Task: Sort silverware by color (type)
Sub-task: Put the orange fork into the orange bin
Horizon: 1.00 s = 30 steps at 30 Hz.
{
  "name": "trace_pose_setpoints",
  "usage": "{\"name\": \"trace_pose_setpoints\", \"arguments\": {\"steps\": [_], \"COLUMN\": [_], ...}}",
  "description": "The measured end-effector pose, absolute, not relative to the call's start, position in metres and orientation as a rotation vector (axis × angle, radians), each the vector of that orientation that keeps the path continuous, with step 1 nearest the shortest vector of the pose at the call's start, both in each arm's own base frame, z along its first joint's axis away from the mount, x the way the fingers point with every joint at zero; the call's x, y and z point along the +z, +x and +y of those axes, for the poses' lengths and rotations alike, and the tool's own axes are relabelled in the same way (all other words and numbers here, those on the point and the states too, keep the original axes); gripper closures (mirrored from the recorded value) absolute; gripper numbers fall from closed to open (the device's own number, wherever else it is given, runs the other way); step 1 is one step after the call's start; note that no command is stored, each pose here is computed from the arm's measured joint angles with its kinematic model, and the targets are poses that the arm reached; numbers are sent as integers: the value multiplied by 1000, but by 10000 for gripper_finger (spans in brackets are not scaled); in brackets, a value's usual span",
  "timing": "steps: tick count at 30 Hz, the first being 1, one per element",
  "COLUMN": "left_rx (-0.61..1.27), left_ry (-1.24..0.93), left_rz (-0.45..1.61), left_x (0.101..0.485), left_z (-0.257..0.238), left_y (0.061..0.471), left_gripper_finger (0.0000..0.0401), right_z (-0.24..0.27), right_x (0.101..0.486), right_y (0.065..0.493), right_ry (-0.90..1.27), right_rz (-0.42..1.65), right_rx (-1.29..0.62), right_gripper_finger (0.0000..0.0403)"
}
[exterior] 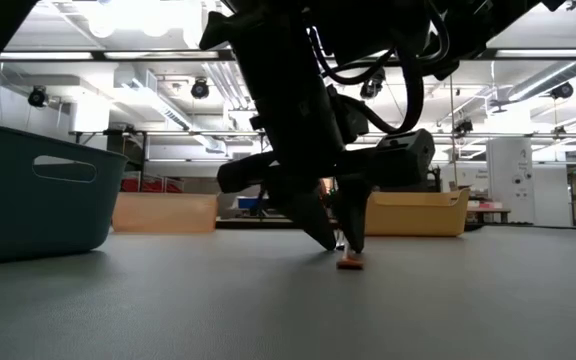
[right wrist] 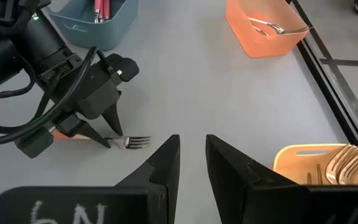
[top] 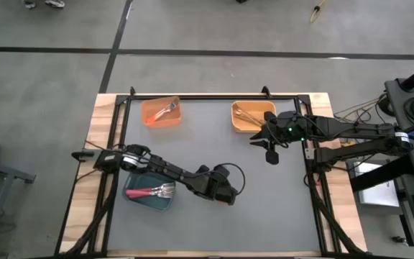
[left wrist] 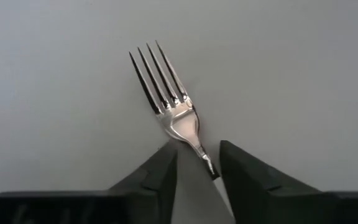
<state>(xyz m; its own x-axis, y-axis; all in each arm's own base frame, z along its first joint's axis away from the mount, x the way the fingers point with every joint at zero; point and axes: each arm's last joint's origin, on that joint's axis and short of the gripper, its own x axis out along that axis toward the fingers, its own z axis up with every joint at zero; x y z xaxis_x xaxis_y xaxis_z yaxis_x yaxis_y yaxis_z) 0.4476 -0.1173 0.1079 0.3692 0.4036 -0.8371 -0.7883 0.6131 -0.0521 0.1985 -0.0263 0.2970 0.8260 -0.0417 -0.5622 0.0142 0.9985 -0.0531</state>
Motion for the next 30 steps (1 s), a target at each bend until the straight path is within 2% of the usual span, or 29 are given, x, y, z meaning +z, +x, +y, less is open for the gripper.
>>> {"name": "trace_pose_setpoints", "arguments": {"steps": [7,15,21,30], "left_rx": [788,727,713,545], "left_ry": [-485,-426,-320,-65], "left_rz": [905,954,965,1053], "left_x": [114,143,188,279], "left_z": [-116,-110,-104,-66], "left_y": [447,440,423,378], "left_gripper_finger": [392,398,400,400], "right_z": [-26,-26,-26,-26], "right_x": [297,297,296,295], "right_y": [198,199,198,199], "right_ry": [-59,-50,-53,-62], "right_rz": [598,599,603,602], "right_rx": [-26,-29,-27,-25], "right_gripper_finger": [335,335,335,335]}}
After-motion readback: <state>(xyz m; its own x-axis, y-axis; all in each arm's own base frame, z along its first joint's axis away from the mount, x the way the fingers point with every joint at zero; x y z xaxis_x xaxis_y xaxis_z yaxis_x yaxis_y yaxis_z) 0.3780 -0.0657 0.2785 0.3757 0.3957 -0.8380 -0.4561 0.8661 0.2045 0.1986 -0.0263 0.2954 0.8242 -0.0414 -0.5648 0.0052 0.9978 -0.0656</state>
